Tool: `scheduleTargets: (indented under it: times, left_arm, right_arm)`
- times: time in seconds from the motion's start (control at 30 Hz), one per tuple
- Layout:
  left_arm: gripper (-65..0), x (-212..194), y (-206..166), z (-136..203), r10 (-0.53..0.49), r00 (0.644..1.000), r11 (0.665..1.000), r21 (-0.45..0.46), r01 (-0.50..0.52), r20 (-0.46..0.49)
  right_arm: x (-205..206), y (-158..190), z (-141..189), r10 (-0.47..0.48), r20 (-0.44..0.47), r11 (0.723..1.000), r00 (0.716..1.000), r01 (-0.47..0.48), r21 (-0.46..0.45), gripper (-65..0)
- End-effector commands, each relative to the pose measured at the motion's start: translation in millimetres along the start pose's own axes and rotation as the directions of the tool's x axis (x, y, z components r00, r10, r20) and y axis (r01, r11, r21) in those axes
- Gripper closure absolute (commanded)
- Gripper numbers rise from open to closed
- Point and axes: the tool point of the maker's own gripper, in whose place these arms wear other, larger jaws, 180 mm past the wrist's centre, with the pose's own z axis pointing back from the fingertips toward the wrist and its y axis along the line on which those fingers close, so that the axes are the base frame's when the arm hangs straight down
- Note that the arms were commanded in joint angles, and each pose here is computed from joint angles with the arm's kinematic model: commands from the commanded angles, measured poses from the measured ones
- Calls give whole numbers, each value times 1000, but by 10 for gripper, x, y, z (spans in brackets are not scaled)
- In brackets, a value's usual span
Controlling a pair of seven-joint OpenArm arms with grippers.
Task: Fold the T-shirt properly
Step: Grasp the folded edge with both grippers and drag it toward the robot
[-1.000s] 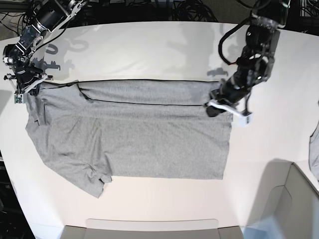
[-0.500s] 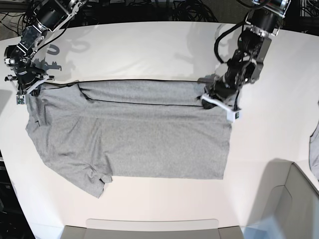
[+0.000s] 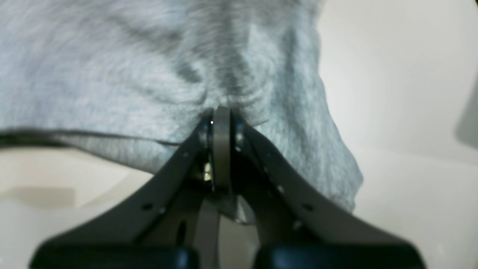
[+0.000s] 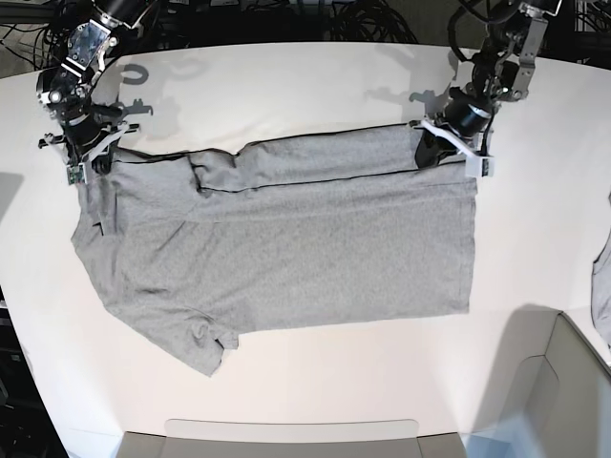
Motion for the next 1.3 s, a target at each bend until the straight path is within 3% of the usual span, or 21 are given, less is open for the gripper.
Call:
scheduleTargets:
  times: [0.0,0.37,0.63,0.8,1.0,1.27]
  left_arm:
    - [0,-808,472,235,3,951,985,166,51,-311]
    - [0,-1123,746,555,-82,929,964,209,167,-361]
    - [0,-1072,1123,844,-49,940,939,306,159,-338]
    - [0,-922,1265,914,-35,951,926,348,147,-308]
    - [0,-727,1083,833,-71,962,940,306,153,-263]
    - [0,-119,627,755,-114,990,963,234,131,-84]
  right_arm:
    - [-357,50,34,41,-158,999,987,-38,21,-13]
    - [-849,91,248,55,-261,998,964,-46,40,-13]
    - [-1005,248,364,35,-209,998,977,-22,67,-13]
    - [-993,116,398,-31,-193,999,981,32,3,-13]
    - [-945,-35,427,-72,-169,997,983,64,-51,-13]
    - [-663,-409,442,-151,-67,976,986,138,-170,-13]
